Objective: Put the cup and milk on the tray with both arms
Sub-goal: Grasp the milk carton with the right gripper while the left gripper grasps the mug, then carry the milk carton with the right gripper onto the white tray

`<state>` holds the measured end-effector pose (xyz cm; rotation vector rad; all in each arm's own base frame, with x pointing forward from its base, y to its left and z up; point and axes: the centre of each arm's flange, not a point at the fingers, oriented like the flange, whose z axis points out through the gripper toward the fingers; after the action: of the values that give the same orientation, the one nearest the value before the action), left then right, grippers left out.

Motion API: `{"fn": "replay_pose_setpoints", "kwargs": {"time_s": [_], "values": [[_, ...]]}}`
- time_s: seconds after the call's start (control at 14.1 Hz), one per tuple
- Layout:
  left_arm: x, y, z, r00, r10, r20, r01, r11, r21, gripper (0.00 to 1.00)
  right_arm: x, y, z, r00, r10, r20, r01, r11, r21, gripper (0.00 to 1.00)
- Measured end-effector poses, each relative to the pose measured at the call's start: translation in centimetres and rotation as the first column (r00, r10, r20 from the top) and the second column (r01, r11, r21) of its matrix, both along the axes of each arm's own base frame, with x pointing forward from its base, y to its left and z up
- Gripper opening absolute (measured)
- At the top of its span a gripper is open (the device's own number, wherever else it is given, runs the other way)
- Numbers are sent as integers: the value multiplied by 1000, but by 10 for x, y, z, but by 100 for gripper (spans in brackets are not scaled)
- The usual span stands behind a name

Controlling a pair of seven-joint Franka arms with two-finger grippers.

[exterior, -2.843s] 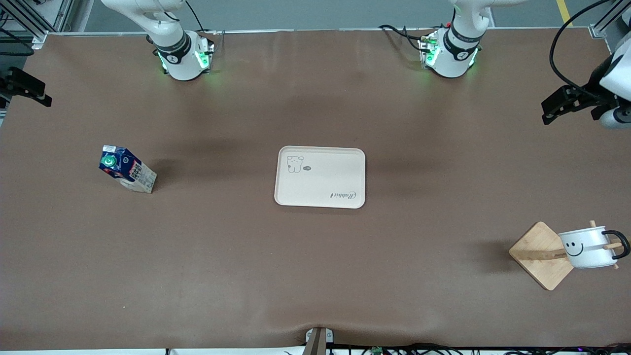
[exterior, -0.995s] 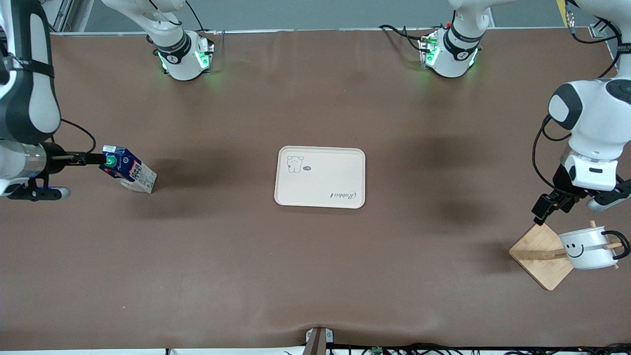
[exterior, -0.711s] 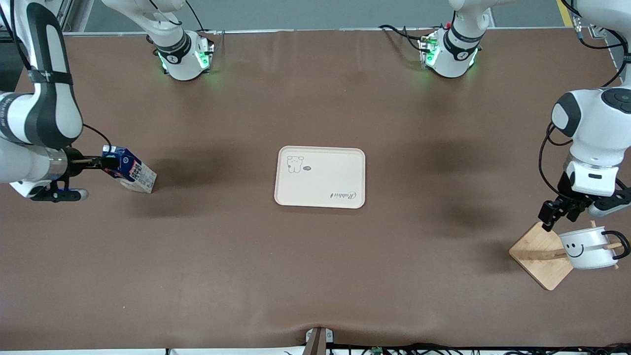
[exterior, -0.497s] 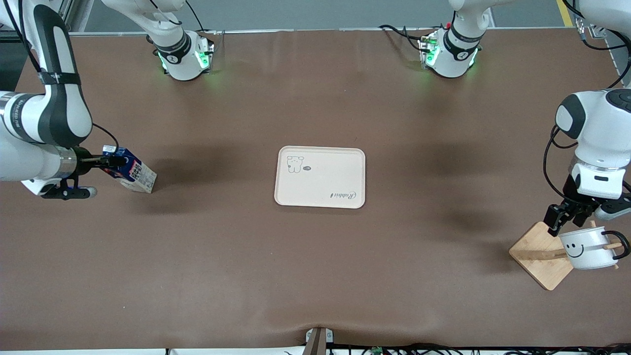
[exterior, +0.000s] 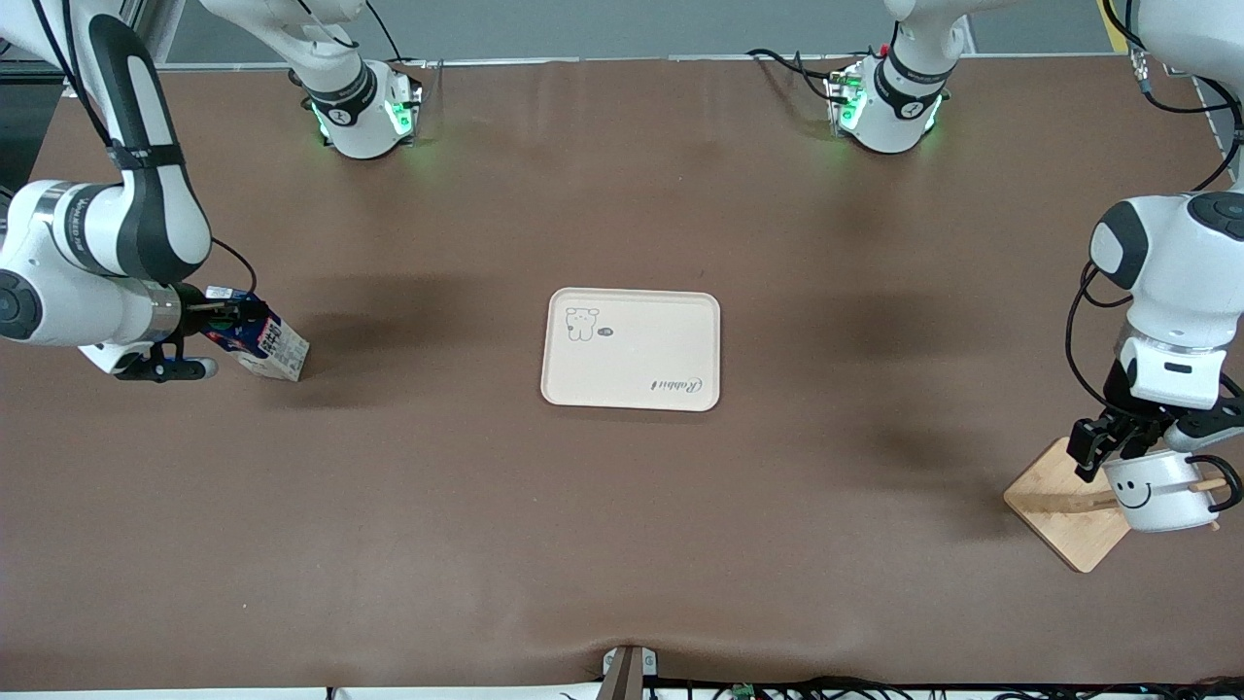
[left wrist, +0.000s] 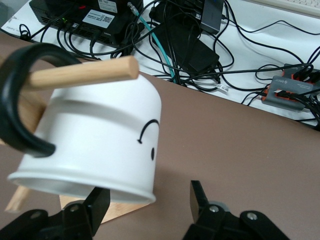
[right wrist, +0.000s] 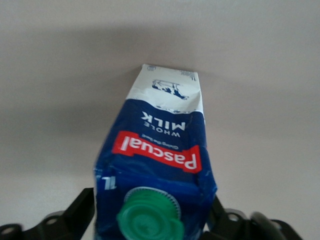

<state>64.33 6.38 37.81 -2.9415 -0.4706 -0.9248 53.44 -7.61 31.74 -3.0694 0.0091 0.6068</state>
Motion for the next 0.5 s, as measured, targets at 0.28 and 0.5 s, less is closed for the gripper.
{"fn": "replay_pose_setpoints", "kwargs": {"time_s": [0.28, 0.5], "values": [[7, -7, -2, 999, -48, 2, 48, 998, 45, 70, 4, -4, 17, 1000, -9, 14, 9, 1000, -3, 75], [9, -7, 1, 999, -51, 8, 51, 997, 51, 64, 22, 7, 80, 1000, -1, -14, 1, 1000, 17, 75]]}}
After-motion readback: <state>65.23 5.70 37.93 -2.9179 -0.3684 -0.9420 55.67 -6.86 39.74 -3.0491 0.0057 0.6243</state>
